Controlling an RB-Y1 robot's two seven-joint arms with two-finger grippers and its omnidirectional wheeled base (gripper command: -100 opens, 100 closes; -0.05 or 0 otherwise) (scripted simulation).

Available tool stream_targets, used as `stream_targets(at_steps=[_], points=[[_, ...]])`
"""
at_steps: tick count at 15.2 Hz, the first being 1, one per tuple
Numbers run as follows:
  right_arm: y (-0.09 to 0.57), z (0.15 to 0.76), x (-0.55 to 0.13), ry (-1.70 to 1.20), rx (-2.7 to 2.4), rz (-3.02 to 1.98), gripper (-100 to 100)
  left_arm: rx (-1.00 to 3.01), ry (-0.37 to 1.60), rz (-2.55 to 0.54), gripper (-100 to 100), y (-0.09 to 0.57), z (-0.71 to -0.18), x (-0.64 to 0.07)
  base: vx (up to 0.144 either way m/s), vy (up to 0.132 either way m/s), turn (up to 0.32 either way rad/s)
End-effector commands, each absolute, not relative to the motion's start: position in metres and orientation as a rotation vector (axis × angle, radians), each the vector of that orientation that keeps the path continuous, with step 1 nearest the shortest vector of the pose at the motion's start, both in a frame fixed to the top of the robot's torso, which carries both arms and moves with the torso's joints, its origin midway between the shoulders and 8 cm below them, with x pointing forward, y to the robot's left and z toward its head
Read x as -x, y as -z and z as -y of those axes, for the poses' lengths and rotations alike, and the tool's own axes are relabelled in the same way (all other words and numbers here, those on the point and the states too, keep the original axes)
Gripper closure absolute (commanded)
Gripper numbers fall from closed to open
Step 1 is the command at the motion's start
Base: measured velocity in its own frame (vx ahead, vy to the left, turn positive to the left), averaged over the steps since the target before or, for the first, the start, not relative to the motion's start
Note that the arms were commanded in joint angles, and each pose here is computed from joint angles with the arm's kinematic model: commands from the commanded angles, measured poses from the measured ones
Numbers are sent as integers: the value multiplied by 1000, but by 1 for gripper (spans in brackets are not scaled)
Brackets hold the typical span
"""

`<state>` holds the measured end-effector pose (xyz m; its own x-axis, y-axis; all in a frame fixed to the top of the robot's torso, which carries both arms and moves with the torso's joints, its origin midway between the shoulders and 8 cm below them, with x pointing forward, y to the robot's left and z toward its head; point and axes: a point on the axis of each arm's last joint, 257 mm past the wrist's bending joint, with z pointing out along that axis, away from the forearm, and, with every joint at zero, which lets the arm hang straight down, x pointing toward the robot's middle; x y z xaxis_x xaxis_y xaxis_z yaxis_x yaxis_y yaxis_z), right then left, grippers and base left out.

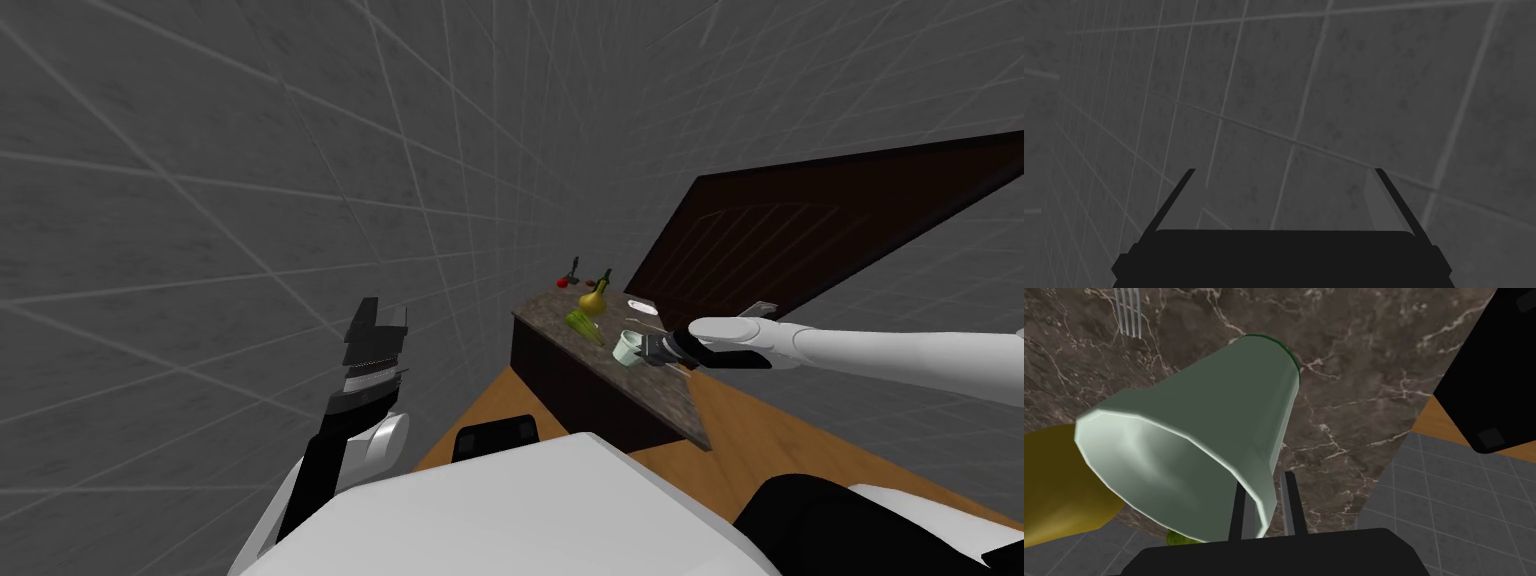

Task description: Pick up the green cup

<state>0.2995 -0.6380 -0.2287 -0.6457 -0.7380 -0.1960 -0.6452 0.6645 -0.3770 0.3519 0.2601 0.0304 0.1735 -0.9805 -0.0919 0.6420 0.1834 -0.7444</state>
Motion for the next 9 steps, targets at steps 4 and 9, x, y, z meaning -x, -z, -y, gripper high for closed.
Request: stream_targets(at_steps=[4, 9], points=[[216, 632, -315, 392, 1130, -2533, 100, 636, 1267, -655, 0, -30, -260, -352, -8, 6, -87], [214, 631, -318, 392, 1138, -2529, 100, 636, 1267, -655, 0, -30, -260, -352, -13, 12, -48]])
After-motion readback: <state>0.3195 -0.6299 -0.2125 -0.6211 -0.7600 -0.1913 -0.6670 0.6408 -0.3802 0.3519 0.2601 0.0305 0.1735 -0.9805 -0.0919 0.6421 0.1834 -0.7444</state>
